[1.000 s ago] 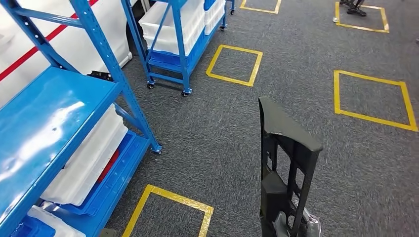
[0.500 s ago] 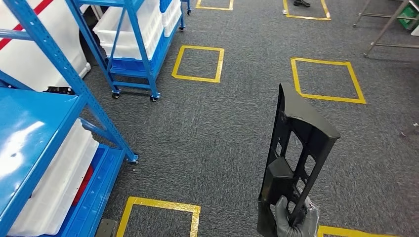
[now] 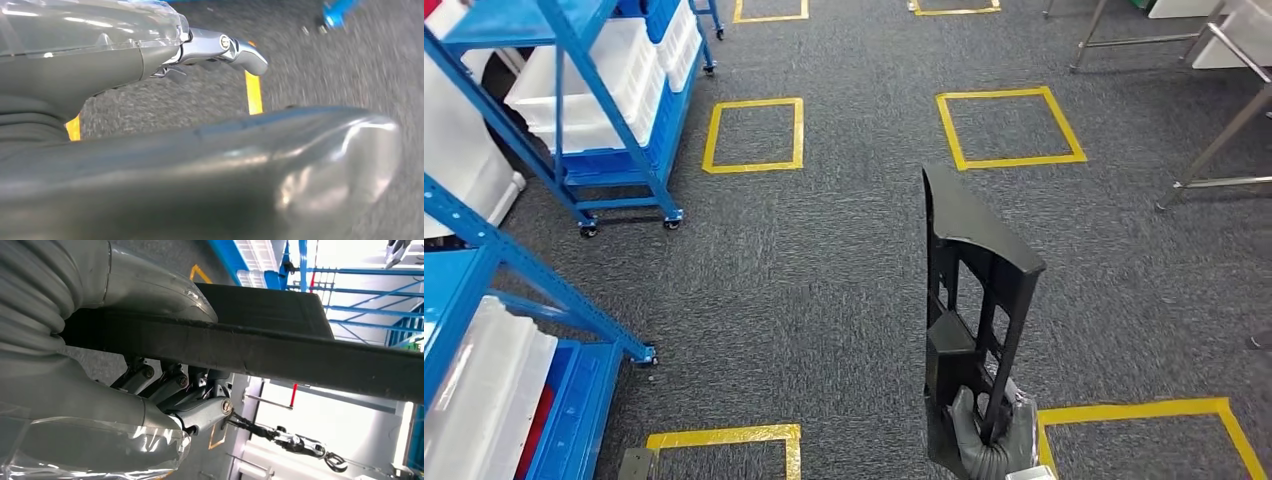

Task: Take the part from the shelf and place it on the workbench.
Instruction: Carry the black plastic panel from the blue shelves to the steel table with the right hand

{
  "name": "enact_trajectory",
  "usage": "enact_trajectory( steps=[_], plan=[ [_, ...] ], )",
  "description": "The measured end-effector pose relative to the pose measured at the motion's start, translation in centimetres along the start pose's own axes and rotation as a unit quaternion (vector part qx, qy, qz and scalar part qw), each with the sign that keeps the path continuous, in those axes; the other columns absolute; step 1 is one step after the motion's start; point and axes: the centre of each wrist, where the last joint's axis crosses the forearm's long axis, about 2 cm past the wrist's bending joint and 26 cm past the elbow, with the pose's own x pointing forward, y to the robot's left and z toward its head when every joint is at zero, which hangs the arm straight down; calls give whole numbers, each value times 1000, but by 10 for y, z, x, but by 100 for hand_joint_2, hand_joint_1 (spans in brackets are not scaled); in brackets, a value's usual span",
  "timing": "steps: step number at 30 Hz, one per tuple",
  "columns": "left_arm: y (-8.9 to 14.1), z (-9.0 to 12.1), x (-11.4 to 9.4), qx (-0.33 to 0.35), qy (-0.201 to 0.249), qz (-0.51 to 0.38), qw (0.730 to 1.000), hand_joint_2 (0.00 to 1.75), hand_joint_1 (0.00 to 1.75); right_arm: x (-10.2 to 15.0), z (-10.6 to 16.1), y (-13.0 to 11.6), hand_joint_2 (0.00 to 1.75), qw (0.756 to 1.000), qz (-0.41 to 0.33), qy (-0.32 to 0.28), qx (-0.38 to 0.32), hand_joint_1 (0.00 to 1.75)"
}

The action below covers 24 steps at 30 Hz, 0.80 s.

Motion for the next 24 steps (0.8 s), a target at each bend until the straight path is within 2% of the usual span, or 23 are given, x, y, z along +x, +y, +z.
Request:
enact_trajectory(
  steps=[7, 13, 19, 24],
  plan=[
    [3, -3, 2, -12, -5, -26, 1000, 0, 0, -4, -2, 0, 175, 1000, -1, 6, -1, 175],
    [8, -4, 2, -9, -10, -17, 1000, 0, 0, -8, 7, -15, 175, 999, 45, 25, 0, 175],
    [10, 4, -8, 5, 4, 9, 1000, 0, 0, -6, 16, -31, 175, 995, 94, 34, -10, 175],
    [12, 12, -17, 20, 13, 32, 999, 0, 0, 4, 19, -44, 175, 994, 107, 24, -27, 175]
  ],
)
